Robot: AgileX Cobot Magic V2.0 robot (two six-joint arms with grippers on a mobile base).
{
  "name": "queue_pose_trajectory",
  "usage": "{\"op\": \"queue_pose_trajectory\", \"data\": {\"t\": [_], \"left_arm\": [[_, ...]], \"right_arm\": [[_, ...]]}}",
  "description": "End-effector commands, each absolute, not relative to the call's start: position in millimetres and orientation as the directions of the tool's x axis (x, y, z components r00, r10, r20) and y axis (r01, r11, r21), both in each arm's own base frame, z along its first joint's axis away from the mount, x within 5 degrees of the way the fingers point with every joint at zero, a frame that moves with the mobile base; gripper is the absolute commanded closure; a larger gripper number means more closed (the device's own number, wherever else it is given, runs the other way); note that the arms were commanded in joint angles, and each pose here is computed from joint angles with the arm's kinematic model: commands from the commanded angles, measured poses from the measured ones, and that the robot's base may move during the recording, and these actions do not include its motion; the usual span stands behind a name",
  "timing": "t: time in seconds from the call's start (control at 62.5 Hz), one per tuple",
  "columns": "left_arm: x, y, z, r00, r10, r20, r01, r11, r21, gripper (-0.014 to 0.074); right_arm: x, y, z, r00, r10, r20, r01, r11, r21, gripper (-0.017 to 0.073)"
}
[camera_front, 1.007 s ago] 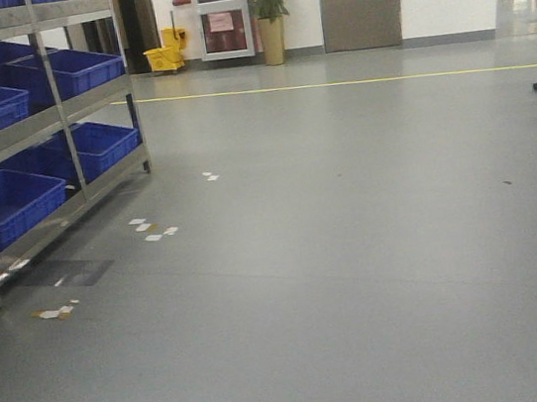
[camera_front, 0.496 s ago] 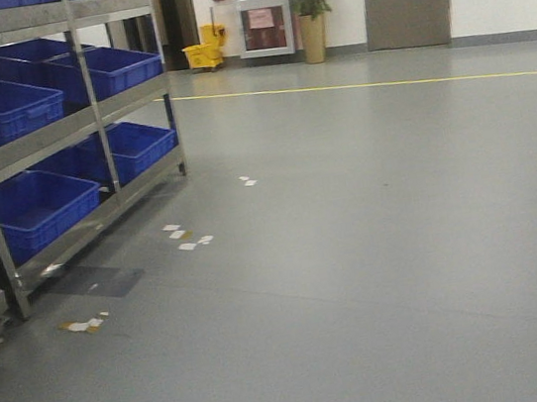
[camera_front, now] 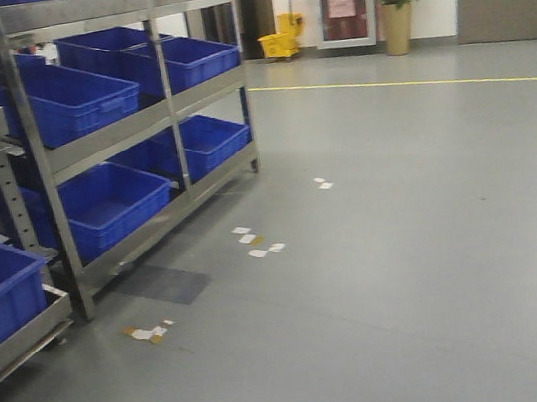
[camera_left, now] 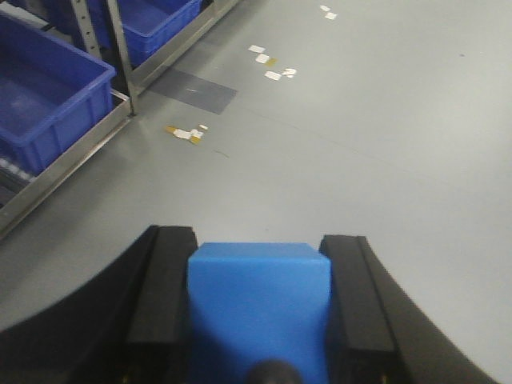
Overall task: Sort and place red and blue blocks on shelf
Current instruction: 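Turn the base toward the metal shelf of blue bins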
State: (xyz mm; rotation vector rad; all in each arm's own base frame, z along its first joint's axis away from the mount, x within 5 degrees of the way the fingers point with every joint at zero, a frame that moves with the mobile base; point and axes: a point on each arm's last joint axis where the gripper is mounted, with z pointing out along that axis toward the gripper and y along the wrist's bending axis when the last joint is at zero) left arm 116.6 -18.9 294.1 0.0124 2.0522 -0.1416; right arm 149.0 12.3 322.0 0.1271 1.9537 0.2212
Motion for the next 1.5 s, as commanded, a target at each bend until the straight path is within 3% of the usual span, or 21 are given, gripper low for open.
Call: {"op": "queue_pose_trajectory", "data": {"t": [0.0, 1.487], "left_arm": [[119.3, -21.0, 309.2, -0.38, -0.058, -0.923, 0.099, 0.99, -0.103, 0.047], [119.3, -21.0, 309.2, -0.38, -0.058, -0.923, 0.099, 0.99, -0.103, 0.047]], "right_arm": [[150.3, 10.3, 338.8, -0.276, 0.189, -0.942, -0.024, 0.979, 0.203, 0.0511], [150.2, 10.3, 338.4, -0.28, 0.189, -0.941, -0.024, 0.979, 0.203, 0.0511]]}}
